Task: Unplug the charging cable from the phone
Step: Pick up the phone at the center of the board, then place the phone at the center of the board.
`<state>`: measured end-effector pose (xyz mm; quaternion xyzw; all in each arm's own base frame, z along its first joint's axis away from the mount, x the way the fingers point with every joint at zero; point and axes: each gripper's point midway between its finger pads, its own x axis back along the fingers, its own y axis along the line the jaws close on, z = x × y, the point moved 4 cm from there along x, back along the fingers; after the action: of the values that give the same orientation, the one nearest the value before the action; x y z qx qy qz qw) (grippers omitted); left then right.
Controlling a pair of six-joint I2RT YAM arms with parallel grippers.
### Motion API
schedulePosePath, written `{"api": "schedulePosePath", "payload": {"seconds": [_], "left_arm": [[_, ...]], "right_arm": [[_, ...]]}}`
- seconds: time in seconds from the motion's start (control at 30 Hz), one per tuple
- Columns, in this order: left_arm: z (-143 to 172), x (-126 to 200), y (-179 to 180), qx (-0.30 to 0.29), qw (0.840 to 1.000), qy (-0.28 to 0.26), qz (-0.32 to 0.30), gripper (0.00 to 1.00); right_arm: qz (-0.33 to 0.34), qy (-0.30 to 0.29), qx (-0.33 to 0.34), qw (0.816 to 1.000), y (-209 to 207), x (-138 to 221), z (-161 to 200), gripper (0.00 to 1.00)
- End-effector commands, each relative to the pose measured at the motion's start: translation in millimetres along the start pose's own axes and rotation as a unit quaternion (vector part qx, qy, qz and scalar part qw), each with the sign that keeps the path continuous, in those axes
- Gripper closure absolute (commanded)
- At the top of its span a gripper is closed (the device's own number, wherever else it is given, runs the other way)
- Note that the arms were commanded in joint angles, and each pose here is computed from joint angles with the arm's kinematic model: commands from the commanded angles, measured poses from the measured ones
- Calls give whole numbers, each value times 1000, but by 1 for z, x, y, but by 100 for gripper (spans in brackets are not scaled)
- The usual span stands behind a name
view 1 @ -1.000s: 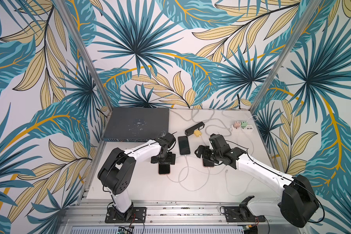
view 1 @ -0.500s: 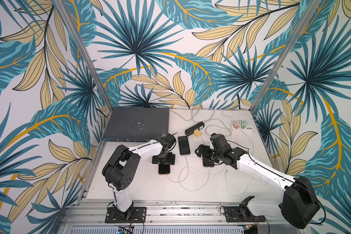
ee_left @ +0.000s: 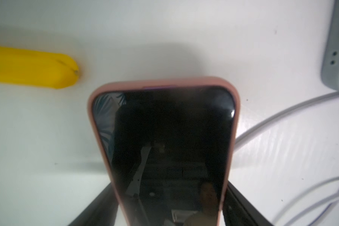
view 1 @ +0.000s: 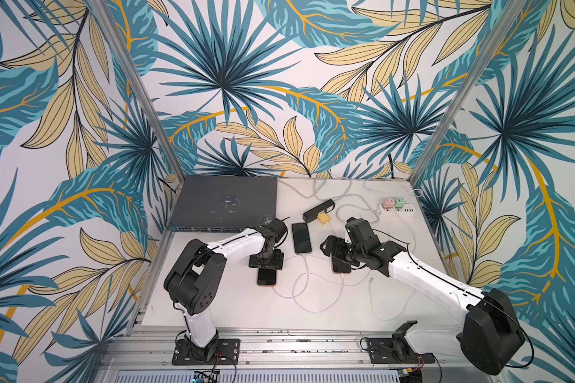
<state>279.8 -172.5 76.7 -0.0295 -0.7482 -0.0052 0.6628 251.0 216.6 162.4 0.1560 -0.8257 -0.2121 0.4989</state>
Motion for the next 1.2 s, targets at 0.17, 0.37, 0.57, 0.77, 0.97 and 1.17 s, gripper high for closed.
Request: {"api": "schedulePosePath", "payload": {"seconds": [0.17, 0.37, 0.57, 0.77, 0.97, 1.17], "left_arm": [[4, 51, 33, 3, 999, -36, -23, 27], [19, 47, 65, 26, 998, -23, -51, 27], [29, 39, 85, 29, 997, -1, -68, 26], [30, 29, 96, 29, 997, 3, -70, 25], [33, 16, 105, 16, 997, 22, -72, 24], [34, 1, 107, 14, 996, 51, -74, 24]], "right_arm": [[-18, -2, -6, 1000, 4, 0, -1, 5], [-25, -1, -4, 1000, 6, -1, -1, 5], [-29, -1, -2, 1000, 6, -2, 0, 5], [-33, 3, -1, 999, 6, -7, 1, 5], [-31, 4, -3, 999, 2, -8, 4, 5], [-33, 1, -8, 999, 2, -7, 4, 5]]}}
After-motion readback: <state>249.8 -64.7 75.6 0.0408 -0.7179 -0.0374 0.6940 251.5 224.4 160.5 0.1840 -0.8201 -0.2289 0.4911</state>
